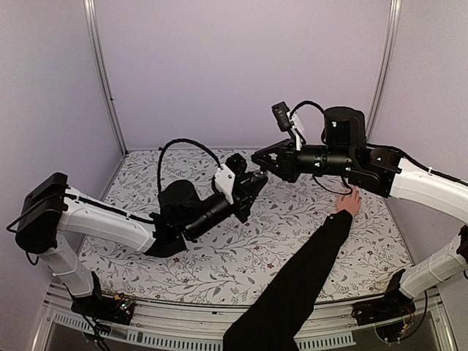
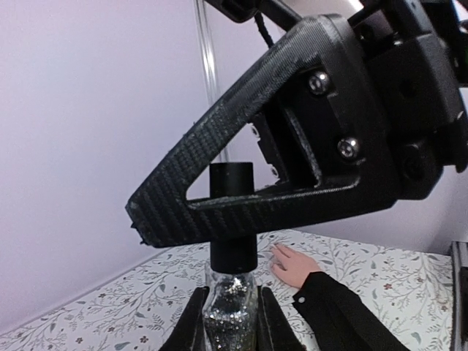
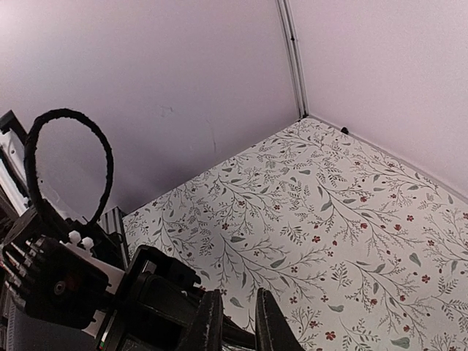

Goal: Paint the nails
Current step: Unscrew the nail polish bottle.

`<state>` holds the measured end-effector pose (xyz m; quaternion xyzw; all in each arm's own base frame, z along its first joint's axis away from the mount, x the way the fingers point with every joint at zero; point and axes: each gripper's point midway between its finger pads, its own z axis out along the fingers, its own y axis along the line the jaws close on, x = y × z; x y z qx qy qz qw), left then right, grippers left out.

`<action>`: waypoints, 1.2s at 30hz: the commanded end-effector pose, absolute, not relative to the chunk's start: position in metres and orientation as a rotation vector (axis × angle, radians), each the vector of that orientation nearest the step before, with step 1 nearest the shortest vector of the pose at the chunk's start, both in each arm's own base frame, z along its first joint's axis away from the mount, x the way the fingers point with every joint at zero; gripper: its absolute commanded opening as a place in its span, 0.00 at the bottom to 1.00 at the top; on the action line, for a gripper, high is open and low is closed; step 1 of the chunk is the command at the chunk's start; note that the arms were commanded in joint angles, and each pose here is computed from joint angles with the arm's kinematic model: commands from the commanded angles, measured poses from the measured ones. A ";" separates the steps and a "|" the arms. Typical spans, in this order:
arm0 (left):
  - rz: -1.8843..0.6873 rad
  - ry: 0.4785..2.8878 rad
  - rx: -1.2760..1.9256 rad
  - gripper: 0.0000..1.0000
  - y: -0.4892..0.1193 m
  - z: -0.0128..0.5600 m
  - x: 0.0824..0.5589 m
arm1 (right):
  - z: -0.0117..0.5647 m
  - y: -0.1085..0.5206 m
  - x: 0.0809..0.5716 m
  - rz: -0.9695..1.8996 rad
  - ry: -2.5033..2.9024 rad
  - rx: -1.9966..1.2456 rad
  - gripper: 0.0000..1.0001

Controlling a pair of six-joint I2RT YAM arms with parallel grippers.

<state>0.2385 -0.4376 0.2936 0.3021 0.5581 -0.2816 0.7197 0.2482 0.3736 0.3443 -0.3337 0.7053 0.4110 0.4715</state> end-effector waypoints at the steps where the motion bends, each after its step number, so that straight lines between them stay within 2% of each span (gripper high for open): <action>1: -0.901 1.067 0.802 0.00 -0.439 0.320 0.200 | 0.361 0.382 0.220 1.111 1.605 -0.948 0.00; 7: -1.127 0.937 0.960 0.00 -0.429 0.330 0.168 | 0.366 0.382 0.202 1.142 1.531 -1.061 0.00; 18: -1.390 0.680 1.233 0.00 -0.416 0.337 0.104 | 0.370 0.386 0.161 1.253 1.352 -1.327 0.00; 30: -1.450 0.634 1.256 0.00 -0.413 0.338 0.098 | 0.375 0.383 0.144 1.308 1.265 -1.406 0.00; 33: -1.441 0.649 1.241 0.00 -0.415 0.338 0.103 | 0.374 0.383 0.144 1.303 1.273 -1.401 0.03; 36: -1.420 0.676 1.217 0.00 -0.415 0.338 0.110 | 0.375 0.381 0.147 1.284 1.281 -1.386 0.10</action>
